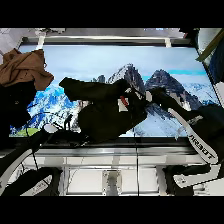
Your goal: Fold the clothes and pants, and hang the long-sleeved shirts on hangers.
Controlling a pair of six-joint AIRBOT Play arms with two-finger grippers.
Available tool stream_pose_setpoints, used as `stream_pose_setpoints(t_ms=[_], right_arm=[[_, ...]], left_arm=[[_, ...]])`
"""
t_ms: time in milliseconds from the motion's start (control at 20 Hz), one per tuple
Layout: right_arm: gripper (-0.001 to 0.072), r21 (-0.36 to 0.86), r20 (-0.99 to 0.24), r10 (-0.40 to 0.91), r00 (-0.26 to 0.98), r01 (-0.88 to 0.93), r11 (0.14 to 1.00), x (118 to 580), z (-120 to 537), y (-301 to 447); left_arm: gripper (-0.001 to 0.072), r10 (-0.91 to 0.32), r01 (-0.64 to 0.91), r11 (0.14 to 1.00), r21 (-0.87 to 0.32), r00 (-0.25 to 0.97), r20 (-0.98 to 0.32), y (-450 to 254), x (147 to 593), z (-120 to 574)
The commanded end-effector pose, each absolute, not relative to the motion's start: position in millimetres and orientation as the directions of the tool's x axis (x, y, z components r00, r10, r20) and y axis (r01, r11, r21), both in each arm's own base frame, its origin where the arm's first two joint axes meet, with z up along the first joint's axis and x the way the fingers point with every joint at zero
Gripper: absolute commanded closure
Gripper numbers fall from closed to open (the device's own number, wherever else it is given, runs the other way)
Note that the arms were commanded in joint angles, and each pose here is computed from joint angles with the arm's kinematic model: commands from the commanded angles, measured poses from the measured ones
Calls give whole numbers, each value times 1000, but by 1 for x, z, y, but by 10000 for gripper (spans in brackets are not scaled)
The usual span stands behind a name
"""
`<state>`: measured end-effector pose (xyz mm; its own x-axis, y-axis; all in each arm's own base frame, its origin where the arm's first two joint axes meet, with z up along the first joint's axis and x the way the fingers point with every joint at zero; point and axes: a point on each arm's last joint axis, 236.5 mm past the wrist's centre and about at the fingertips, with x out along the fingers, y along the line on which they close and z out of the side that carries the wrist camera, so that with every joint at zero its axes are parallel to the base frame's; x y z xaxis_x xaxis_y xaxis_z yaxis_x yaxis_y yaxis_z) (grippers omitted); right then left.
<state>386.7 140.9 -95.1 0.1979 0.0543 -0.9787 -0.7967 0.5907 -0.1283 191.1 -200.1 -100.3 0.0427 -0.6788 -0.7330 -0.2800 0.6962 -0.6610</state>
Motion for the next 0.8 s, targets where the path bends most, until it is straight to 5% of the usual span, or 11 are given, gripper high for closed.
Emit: stream_pose_setpoints(t_ms=[0,300,350,400,450,750], right_arm=[[679,-186,-962,49,267,-779,599,404,-82,143],[682,-241,-930,80,360,-759,605,427,-43,150],[568,-237,-931,81,356,-759,607,426,-43,151],[247,-228,-934,81,347,-758,611,424,-46,151],[186,-221,-936,81,343,-750,624,424,-49,151],[186,-145,-962,88,258,-760,633,405,-75,154]], left_arm=[[697,-680,-281,694,-663,46,-731,-200,192,-100],[697,-683,-280,667,-690,141,-717,-185,211,-82],[697,-679,-285,656,-699,180,-711,-178,219,-76],[697,-677,-290,645,-707,212,-704,-172,225,-71],[697,-678,-293,635,-714,231,-698,-167,228,-66],[698,-663,-246,685,-686,180,-726,-161,215,-72]])
